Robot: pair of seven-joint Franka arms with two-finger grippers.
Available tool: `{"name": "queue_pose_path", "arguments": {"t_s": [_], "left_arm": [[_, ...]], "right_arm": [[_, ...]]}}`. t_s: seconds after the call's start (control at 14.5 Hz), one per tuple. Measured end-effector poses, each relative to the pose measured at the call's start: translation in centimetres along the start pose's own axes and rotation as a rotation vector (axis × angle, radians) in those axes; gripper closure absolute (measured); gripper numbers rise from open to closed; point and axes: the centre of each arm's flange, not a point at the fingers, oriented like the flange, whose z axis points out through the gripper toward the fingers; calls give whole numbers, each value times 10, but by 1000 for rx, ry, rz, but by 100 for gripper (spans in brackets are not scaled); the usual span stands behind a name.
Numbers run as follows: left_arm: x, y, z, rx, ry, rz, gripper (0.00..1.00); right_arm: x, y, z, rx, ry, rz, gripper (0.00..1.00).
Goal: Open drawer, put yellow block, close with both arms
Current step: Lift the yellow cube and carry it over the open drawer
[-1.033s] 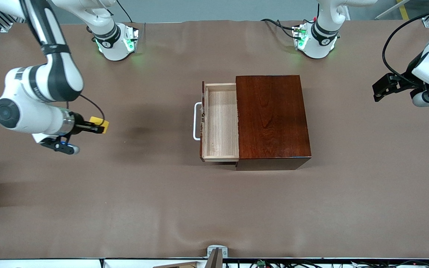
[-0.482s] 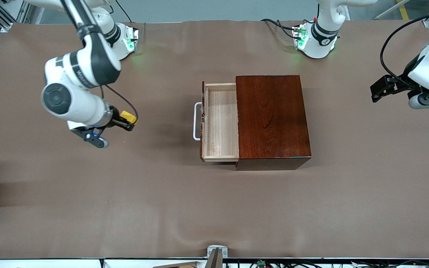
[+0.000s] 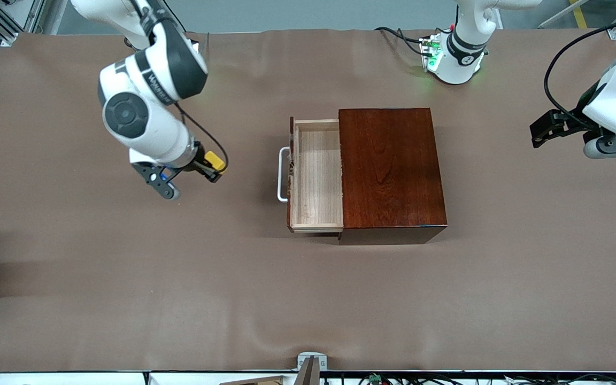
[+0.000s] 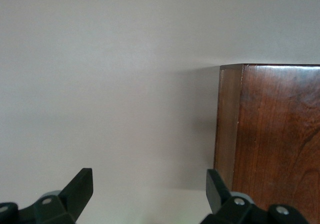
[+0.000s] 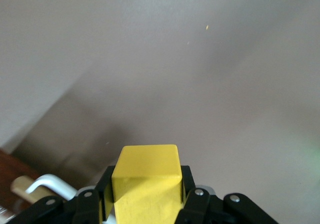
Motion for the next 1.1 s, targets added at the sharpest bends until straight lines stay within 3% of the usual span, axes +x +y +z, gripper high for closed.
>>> {"name": "queue_pose_path", "arguments": {"t_s": [0.28, 0.62, 1.1], "left_arm": [[0, 0, 0, 0, 1, 0, 0], [0, -1, 0, 0, 1, -1, 0], [0, -1, 0, 0, 1, -1, 0]], "right_arm": [[-50, -25, -2, 23, 11, 117, 45], [-76, -43, 4, 68, -18, 279, 45], [-135, -70, 15, 84, -29, 450, 45]]}}
